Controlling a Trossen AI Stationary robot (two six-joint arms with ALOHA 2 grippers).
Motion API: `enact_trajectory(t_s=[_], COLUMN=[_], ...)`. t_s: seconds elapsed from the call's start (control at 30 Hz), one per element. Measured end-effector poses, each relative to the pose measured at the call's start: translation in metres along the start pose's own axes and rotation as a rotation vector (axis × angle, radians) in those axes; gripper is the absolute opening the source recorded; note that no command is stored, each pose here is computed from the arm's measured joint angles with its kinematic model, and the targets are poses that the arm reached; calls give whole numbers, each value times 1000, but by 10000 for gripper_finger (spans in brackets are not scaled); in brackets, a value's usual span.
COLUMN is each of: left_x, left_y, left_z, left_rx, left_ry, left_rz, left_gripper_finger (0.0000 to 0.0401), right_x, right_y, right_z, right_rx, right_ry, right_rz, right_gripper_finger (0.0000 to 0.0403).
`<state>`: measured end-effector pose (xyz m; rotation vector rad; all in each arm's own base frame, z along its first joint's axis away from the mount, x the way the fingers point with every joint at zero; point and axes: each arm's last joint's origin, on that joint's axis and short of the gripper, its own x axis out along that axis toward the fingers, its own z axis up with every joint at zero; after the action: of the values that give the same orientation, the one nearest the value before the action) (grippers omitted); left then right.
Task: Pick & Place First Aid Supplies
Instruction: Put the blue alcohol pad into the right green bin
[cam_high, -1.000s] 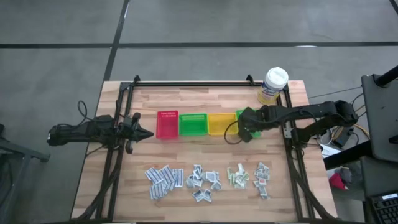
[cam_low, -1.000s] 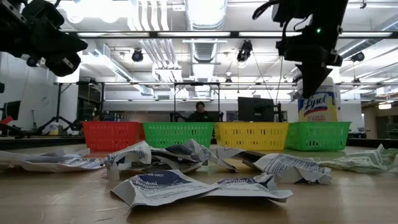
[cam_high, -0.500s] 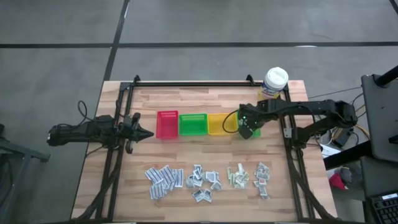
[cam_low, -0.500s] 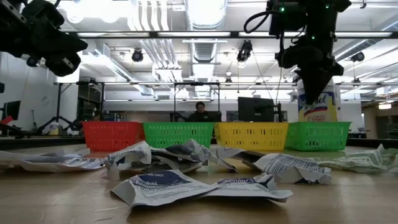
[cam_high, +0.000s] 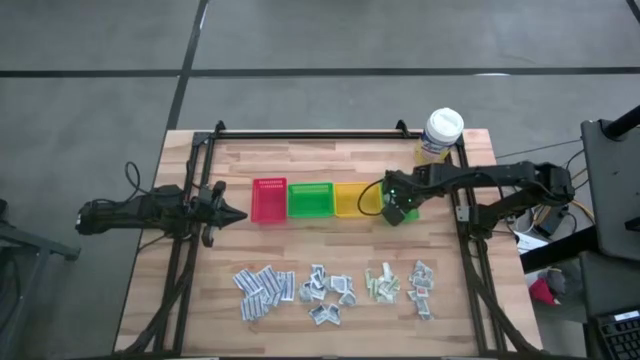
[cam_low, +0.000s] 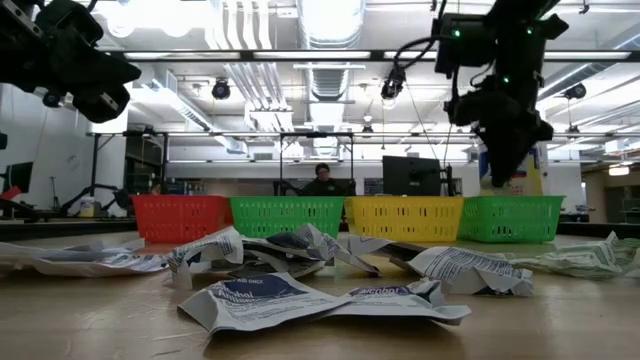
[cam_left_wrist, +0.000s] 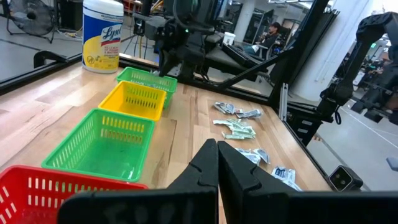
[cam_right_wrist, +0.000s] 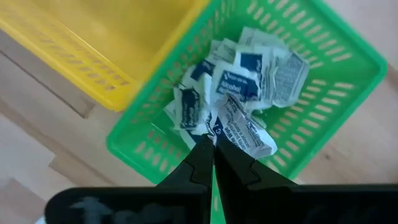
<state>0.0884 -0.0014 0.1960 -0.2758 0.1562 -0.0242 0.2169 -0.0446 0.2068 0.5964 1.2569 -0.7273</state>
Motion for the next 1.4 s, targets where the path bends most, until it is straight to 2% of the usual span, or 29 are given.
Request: enact_trajectory(t_s=[0.23, 0.63, 1.03, 1.4], left_x=[0, 0, 0, 0], left_y=[0, 0, 0, 0], left_z=[0, 0, 0, 0], left_rx=[0, 0, -10, -46], left_ry=[0, 0, 0, 0], left_rz=[0, 0, 0, 0], left_gripper_finger=[0, 0, 0, 0], right_x=[20, 21, 19, -23], right_y=[-4, -4, -4, 22], right_z=[-9, -9, -8, 12], right_rx=[3, -22, -33, -67], right_ry=[5, -1, -3, -20], right_rz=[1, 5, 11, 262], right_gripper_finger=[8, 10, 78, 100])
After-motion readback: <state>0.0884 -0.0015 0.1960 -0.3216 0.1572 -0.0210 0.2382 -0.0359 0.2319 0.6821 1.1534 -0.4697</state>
